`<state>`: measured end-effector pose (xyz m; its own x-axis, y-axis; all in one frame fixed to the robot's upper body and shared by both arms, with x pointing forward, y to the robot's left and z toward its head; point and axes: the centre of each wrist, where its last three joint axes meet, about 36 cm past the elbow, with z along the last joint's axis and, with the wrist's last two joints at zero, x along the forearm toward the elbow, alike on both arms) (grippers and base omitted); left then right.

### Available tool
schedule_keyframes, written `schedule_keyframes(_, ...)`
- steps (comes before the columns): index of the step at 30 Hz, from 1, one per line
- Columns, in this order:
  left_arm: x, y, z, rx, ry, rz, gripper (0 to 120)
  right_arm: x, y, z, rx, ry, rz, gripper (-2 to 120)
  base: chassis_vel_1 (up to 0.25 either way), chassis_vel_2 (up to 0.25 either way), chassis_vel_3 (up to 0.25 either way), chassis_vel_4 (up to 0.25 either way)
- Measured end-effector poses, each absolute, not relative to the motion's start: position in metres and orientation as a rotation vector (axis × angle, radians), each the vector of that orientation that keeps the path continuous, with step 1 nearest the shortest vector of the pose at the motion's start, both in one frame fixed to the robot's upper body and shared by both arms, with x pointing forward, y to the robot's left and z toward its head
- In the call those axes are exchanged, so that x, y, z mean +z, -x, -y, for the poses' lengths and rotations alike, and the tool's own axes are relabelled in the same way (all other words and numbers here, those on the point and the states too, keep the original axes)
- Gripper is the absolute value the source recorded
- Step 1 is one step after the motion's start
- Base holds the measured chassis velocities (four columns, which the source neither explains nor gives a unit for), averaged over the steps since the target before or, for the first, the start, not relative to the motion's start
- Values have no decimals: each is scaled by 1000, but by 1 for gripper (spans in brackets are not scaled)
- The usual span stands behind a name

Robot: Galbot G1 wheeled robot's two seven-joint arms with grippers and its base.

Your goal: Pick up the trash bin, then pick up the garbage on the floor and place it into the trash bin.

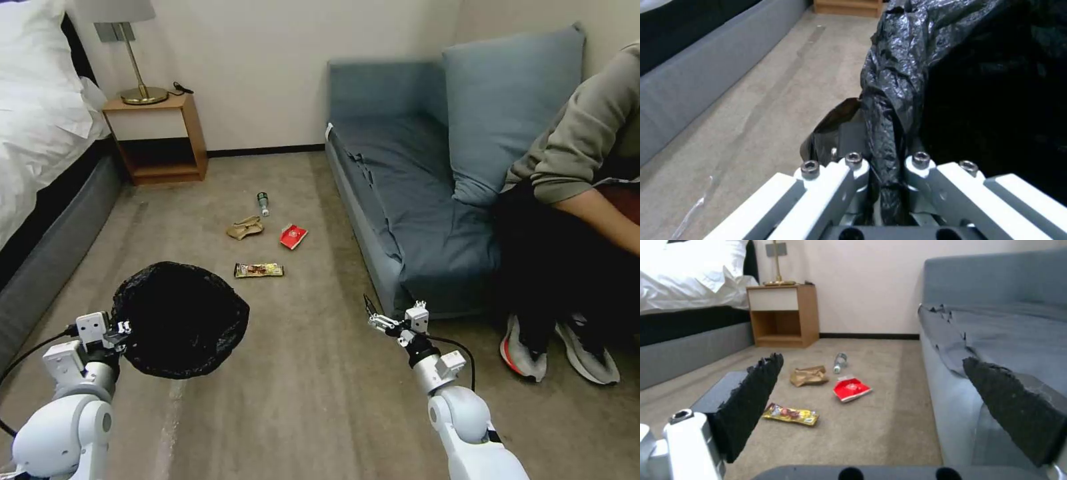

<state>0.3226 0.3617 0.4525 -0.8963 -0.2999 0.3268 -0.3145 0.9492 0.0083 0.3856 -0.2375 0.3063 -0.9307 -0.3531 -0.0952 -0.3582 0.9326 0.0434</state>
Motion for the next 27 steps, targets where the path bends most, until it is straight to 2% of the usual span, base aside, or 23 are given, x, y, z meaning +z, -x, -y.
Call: schedule_keyframes(27,455,-321,-360,61,-451,2781,4,300,-382,207,24,725,-2986,100,-57,58,59,-56)
